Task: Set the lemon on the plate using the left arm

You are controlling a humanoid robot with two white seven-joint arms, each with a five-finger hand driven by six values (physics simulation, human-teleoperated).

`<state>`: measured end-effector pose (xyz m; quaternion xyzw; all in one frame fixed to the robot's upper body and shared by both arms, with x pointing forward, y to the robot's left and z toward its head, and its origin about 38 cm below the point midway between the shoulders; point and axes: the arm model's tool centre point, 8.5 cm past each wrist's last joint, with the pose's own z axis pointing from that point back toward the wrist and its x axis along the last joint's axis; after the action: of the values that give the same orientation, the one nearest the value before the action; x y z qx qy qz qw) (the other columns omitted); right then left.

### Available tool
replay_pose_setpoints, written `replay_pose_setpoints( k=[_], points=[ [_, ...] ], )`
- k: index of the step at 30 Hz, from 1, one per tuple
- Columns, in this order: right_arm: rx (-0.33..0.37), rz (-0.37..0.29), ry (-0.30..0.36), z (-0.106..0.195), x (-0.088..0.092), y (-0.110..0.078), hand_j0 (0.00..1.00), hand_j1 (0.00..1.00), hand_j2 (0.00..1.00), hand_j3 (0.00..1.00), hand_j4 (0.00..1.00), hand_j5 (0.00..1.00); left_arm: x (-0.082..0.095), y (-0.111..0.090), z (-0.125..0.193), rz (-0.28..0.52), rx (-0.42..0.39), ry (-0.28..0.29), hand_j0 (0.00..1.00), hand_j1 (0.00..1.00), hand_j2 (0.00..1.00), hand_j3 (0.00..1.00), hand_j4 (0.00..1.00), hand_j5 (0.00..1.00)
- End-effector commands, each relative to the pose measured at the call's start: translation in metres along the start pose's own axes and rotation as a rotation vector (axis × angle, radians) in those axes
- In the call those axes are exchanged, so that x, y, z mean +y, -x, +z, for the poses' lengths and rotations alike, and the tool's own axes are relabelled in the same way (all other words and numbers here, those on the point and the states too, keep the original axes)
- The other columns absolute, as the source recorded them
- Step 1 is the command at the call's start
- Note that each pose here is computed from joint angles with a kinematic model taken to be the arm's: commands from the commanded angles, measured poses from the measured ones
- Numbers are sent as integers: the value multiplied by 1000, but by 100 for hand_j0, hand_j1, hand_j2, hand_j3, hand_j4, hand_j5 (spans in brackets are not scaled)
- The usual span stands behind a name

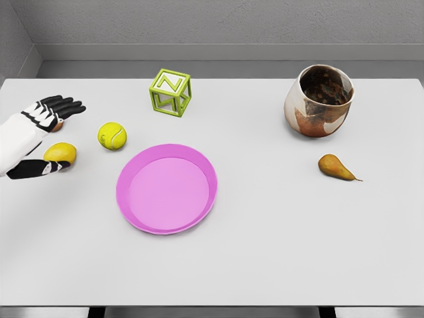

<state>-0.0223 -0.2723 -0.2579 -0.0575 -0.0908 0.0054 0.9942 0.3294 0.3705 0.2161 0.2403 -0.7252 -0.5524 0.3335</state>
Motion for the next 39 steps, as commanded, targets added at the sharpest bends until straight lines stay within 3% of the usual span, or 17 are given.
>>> replay_pose_setpoints(
  k=[1,15,19,22,24,27,28,31,32,36,39],
  points=[
    [1,-1,1,0,0,0,100,100,100,100,100,100,1,0,0,4,0,-4,100,100,100,100,100,100],
    [11,7,-3,1,0,6,100,100,100,100,100,100,13,5,2,-155,-1,92,100,100,100,100,100,100],
    [11,7,-3,1,0,6,100,100,100,100,100,100,18,10,4,-187,5,123,100,100,100,100,100,100],
    [11,7,-3,1,0,6,100,100,100,100,100,100,23,6,4,-174,-7,115,100,100,100,100,100,100],
    [11,7,-3,1,0,6,100,100,100,100,100,100,19,3,3,-124,-17,177,100,100,100,100,100,100],
    [11,7,-3,1,0,6,100,100,100,100,100,100,9,0,8,-3,-35,330,100,100,100,100,100,100],
    [11,7,-3,1,0,6,100,100,100,100,100,100,8,-1,9,-5,-41,368,100,100,100,100,100,100],
    [11,7,-1,1,0,6,100,100,100,100,100,100,13,-3,8,-27,-50,401,100,100,100,100,100,100],
    [11,7,-3,1,0,6,100,100,100,100,100,100,19,0,11,-59,-46,453,100,100,100,100,100,100],
    [11,7,-3,1,0,6,100,100,100,100,100,100,27,7,15,-112,-25,508,100,100,100,100,100,100],
    [11,7,-3,1,0,6,100,100,100,100,100,100,22,15,20,-125,2,539,100,100,100,100,100,100]
  ],
)
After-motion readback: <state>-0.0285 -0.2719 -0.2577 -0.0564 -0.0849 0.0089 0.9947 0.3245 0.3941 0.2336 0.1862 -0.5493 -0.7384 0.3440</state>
